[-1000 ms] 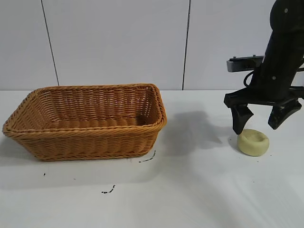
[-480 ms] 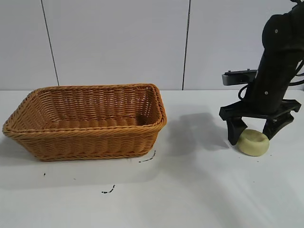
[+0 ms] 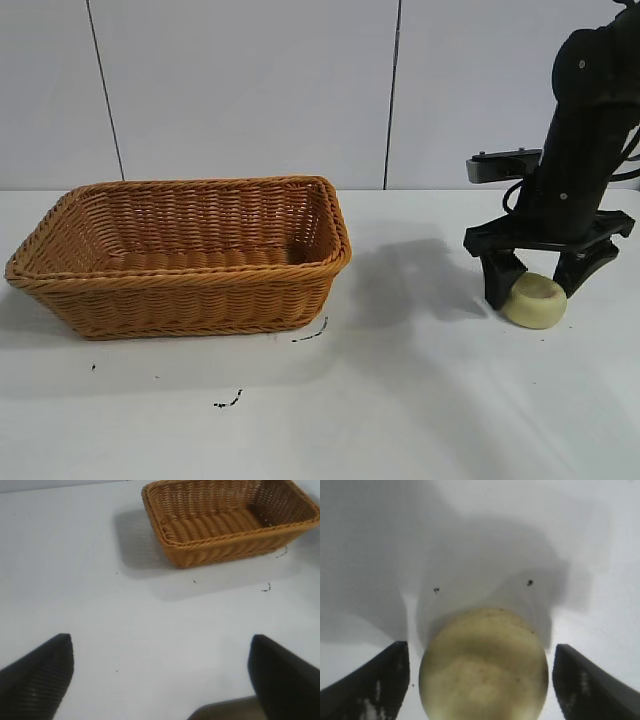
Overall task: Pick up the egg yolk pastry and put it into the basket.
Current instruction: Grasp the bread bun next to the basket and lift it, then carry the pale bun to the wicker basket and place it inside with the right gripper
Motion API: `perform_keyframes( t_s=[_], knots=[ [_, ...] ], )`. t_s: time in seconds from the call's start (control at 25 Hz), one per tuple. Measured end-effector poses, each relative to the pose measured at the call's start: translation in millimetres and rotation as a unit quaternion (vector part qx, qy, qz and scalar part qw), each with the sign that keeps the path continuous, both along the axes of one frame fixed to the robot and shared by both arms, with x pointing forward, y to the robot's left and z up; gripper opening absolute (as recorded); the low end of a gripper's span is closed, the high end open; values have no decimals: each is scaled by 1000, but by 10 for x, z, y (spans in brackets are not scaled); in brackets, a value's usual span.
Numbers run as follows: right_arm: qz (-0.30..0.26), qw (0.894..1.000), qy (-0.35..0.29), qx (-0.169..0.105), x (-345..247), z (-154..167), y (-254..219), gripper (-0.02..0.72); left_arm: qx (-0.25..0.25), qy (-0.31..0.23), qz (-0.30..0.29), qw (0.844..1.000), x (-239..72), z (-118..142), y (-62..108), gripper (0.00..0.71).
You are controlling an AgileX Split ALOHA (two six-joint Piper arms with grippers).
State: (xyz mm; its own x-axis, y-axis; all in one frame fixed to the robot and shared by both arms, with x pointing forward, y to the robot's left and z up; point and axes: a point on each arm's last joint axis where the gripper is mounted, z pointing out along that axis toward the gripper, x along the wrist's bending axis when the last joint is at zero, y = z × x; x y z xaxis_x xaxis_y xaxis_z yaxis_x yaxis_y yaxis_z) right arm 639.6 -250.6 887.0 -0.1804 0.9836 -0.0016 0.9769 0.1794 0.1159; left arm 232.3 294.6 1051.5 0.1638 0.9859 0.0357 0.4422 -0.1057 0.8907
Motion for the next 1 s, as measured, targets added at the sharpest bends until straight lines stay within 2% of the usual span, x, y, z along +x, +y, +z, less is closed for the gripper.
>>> perform_keyframes(
  t_s=[0.2, 0.28, 0.44, 0.56, 0.84, 1.0],
  knots=[
    [-1, 1000, 2, 1, -4, 0, 2, 184, 0, 0, 0, 1000, 0, 0, 0, 695],
    [-1, 1000, 2, 1, -4, 0, 2, 135, 0, 0, 0, 1000, 0, 0, 0, 695],
    [1, 1000, 0, -1, -7, 36, -2, 112, 0, 0, 0, 1000, 0, 0, 0, 695],
    [3, 1000, -8, -2, -13, 209, -7, 107, 0, 0, 0, 1000, 0, 0, 0, 695],
    [4, 999, -54, 0, -5, 1119, -11, 107, 0, 0, 0, 1000, 0, 0, 0, 695],
    [2, 997, -75, 5, 47, 1414, 0, 107, 0, 0, 0, 1000, 0, 0, 0, 695]
  ],
)
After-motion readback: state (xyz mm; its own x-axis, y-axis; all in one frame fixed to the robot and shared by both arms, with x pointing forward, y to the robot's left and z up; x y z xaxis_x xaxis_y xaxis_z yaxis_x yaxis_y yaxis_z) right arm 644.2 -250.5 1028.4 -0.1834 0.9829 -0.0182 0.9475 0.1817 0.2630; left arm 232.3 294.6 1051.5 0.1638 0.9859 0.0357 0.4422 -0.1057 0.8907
